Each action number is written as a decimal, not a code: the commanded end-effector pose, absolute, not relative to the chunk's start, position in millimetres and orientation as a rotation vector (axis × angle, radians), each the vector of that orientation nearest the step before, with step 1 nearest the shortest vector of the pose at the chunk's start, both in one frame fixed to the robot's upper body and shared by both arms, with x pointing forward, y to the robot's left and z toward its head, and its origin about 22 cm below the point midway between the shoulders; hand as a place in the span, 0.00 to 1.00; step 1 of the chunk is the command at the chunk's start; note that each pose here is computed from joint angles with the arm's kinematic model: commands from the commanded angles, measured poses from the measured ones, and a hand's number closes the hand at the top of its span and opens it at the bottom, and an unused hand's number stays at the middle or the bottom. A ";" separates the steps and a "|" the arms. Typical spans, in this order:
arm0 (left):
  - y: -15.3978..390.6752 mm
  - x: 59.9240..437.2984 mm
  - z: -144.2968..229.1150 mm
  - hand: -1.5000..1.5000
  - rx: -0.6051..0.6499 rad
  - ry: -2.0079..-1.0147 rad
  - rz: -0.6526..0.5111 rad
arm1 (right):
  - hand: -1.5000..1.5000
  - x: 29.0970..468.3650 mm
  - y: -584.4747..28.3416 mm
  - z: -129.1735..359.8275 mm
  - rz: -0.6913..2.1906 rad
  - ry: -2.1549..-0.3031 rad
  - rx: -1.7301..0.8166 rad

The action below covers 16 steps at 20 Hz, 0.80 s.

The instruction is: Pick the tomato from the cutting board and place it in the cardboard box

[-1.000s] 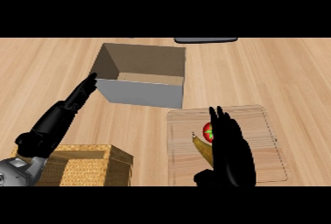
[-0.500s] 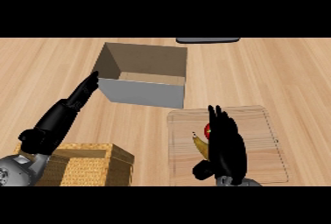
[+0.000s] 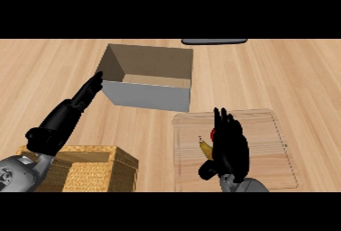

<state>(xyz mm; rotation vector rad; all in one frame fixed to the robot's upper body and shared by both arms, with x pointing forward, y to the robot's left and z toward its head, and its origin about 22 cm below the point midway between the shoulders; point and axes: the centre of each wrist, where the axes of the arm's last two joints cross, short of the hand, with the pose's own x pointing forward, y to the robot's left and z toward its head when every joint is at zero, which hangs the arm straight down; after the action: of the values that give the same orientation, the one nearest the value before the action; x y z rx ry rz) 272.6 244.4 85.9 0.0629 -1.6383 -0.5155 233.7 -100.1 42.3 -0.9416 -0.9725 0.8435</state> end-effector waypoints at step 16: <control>214.7 267.3 45.5 0.50 -0.023 -1.592 -0.447 | 0.00 248.9 -105.2 7.5 0.878 -0.830 -0.904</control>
<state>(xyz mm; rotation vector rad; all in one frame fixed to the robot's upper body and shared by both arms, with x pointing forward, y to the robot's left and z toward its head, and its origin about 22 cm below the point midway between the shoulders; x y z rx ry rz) 272.6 241.2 83.4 0.0477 -1.6573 -0.5150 243.8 -102.6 9.6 -0.9043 -0.8518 0.8689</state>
